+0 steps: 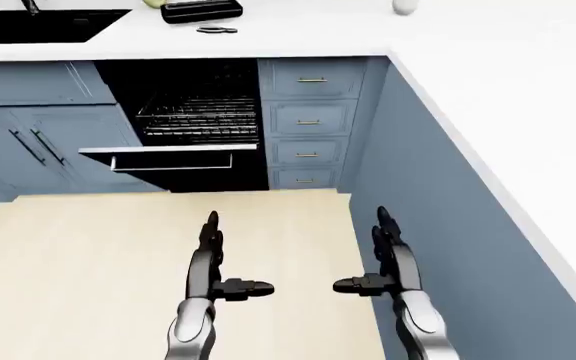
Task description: Close the dishwasher door
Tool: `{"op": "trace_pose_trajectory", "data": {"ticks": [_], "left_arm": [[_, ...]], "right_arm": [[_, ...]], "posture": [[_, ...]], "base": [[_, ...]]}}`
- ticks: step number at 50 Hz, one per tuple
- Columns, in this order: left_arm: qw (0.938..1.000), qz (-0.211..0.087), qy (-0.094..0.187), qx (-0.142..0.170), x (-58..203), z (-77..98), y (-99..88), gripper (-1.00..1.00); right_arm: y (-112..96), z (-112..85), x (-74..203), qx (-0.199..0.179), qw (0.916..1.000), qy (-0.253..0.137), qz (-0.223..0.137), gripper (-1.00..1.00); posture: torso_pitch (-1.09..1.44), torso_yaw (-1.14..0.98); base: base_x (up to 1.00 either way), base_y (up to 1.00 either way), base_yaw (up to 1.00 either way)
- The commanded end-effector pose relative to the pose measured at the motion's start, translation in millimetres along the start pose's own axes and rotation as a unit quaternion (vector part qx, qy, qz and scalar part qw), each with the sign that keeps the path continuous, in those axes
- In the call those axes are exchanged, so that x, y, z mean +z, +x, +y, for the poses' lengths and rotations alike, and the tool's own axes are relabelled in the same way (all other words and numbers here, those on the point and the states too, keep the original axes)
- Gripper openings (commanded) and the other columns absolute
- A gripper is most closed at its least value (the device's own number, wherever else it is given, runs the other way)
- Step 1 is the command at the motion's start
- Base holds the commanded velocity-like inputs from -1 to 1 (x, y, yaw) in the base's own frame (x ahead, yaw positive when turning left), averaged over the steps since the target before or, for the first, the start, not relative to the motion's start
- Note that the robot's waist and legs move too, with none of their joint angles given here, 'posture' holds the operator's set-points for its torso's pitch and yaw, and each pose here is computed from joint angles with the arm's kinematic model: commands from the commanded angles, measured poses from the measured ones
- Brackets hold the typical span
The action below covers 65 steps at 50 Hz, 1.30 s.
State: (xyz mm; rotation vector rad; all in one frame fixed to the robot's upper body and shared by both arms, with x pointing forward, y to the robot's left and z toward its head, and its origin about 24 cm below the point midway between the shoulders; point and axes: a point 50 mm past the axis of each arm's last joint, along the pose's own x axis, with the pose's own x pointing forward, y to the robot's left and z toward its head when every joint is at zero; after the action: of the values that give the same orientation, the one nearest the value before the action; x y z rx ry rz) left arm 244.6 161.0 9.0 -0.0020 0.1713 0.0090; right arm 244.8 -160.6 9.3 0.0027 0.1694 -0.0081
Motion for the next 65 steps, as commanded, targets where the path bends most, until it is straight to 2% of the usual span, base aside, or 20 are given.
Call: {"op": "trace_pose_trajectory", "data": {"ticks": [1, 2, 4, 6, 8, 13, 16, 18, 19, 20, 30, 46, 65], "left_arm": [[0.9947, -0.102, 0.008, -0.001, 45, -3.8, 7.8, 1.00], [0.9946, -0.103, 0.012, -0.003, 43, -4.7, 7.6, 1.00], [0.9944, -0.105, 0.016, 0.002, 40, -2.6, 8.7, 1.00], [0.9925, -0.119, 0.002, 0.028, 47, 3.7, 9.9, 1.00], [0.9923, -0.120, -0.001, 0.033, 49, 6.5, 11.2, 1.00], [0.9921, -0.121, 0.000, 0.035, 48, 6.5, 9.4, 1.00], [0.9920, -0.122, 0.005, 0.034, 48, 4.7, 8.6, 1.00], [0.9919, -0.122, 0.006, 0.034, 48, 4.6, 7.9, 1.00], [0.9918, -0.123, 0.008, 0.035, 48, 4.8, 7.7, 1.00], [0.9918, -0.123, 0.009, 0.035, 48, 4.8, 7.3, 1.00], [0.9914, -0.123, 0.021, 0.038, 46, 4.9, 5.2, 1.00], [0.9909, -0.127, 0.022, 0.037, 50, 5.4, 2.7, 1.00], [0.9909, -0.128, 0.025, 0.034, 51, 3.1, 0.7, 1.00]], "right_arm": [[2, -3.6, 38, -0.003, 0.9952, 0.008, -0.098, 1.00], [3, -3.1, 32, 0.003, 0.9961, 0.015, -0.087, 1.00], [5, -3.0, 29, -0.001, 0.9960, 0.009, -0.089, 1.00], [6, -0.4, 31, 0.003, 0.9960, -0.005, -0.089, 1.00], [7, -0.9, 33, 0.000, 0.9955, -0.011, -0.094, 1.00], [6, 0.9, 31, -0.004, 0.9965, -0.030, -0.078, 1.00], [3, -2.6, 32, -0.013, 0.9964, -0.026, -0.080, 1.00], [3, -1.0, 34, -0.002, 0.9957, -0.024, -0.090, 1.00], [3, 0.9, 34, 0.002, 0.9947, -0.046, -0.092, 1.00], [3, 2.6, 34, 0.008, 0.9948, -0.035, -0.095, 1.00], [1, 0.7, 33, 0.011, 0.9946, -0.033, -0.098, 1.00], [-2, 3.3, 37, 0.015, 0.9943, -0.039, -0.098, 1.00], [-2, 4.9, 38, 0.020, 0.9943, -0.043, -0.095, 1.00]], "posture": [[0.00, 0.00], [0.00, 0.00], [0.00, 0.00], [0.00, 0.00], [0.00, 0.00], [0.00, 0.00], [0.00, 0.00], [0.00, 0.00], [0.00, 0.00], [0.00, 0.00], [0.00, 0.00], [0.00, 0.00], [0.00, 0.00]], "base": [[0.00, 0.00, 0.00], [0.00, 0.00, 0.00], [0.00, 0.00, 0.00], [0.00, 0.00, 0.00], [0.00, 0.00, 0.00], [0.00, 0.00, 0.00], [0.00, 0.00, 0.00], [0.00, 0.00, 0.00], [0.00, 0.00, 0.00], [0.00, 0.00, 0.00], [0.00, 0.00, 0.06], [0.00, 0.00, 0.32], [0.00, 0.00, 0.66]]}}
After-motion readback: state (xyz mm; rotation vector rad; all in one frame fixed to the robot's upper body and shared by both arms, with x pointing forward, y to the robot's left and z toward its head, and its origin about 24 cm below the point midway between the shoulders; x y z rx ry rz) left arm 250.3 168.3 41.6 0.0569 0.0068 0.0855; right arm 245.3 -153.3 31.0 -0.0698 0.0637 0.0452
